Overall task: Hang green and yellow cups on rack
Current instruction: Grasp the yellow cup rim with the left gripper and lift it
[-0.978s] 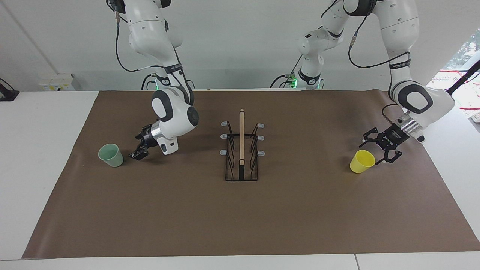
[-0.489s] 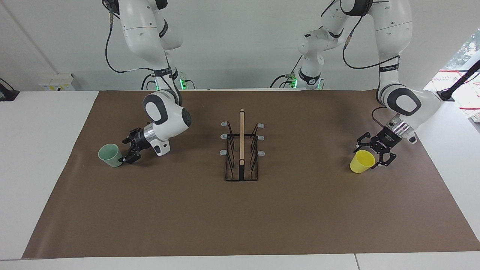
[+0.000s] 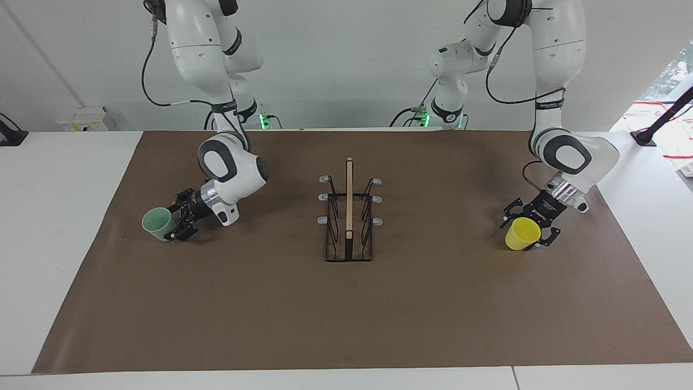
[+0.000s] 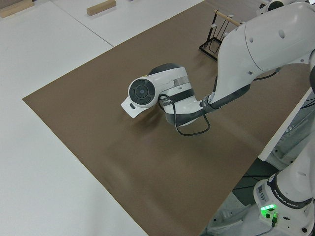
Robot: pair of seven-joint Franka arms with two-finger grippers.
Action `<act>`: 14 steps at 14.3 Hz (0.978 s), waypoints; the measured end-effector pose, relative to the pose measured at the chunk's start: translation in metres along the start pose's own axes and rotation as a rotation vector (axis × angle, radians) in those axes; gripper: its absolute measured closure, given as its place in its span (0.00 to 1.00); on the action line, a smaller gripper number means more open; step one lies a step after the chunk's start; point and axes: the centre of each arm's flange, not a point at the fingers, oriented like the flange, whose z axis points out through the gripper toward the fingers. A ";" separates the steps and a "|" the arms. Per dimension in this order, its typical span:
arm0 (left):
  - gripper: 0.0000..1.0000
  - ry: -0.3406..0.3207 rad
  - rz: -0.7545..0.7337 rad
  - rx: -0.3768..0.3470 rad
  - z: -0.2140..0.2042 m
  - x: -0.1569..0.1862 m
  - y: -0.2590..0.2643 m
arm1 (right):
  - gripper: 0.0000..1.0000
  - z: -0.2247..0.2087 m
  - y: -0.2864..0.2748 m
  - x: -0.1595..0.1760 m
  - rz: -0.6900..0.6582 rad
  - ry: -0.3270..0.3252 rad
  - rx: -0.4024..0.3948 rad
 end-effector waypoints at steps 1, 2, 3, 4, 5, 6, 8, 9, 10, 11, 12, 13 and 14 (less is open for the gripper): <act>0.00 -0.001 0.001 0.000 0.000 -0.001 0.000 | 0.00 0.005 -0.001 -0.002 0.000 -0.001 0.003; 0.00 -0.001 0.003 -0.001 0.000 -0.002 0.000 | 0.00 0.009 -0.003 -0.003 -0.001 -0.003 0.007; 0.06 -0.001 0.004 0.000 0.001 -0.003 0.000 | 0.00 0.012 -0.005 -0.004 -0.004 -0.006 0.008; 0.06 -0.002 0.006 0.001 0.001 -0.003 0.000 | 0.00 0.014 -0.006 -0.004 -0.008 -0.008 0.006; 0.14 -0.003 0.009 -0.001 0.001 -0.005 0.000 | 0.00 0.016 -0.006 -0.005 -0.012 -0.010 0.000; 0.30 -0.005 0.014 -0.006 -0.001 -0.009 0.001 | 0.00 0.018 -0.007 -0.005 -0.013 -0.008 -0.003; 0.35 -0.018 0.034 -0.028 -0.009 -0.022 0.008 | 0.21 0.019 -0.006 -0.006 -0.020 -0.017 -0.017; 0.35 -0.030 0.052 -0.047 -0.019 -0.034 0.012 | 0.31 0.019 -0.006 -0.006 -0.013 -0.022 -0.024; 0.35 -0.036 0.080 -0.062 -0.030 -0.047 0.015 | 0.31 0.019 -0.005 -0.007 0.004 -0.025 -0.029; 0.35 -0.032 0.115 -0.066 -0.041 -0.060 0.015 | 0.31 0.018 -0.005 -0.007 0.023 -0.025 -0.031; 0.35 -0.015 0.154 -0.056 -0.050 -0.072 0.014 | 0.31 0.018 -0.004 -0.007 0.040 -0.027 -0.033; 0.35 0.016 0.204 -0.041 -0.057 -0.086 0.011 | 0.31 0.016 -0.001 -0.010 0.059 -0.033 -0.035; 0.35 0.056 0.265 -0.025 -0.059 -0.104 0.005 | 0.31 0.015 0.005 -0.017 0.099 -0.036 -0.024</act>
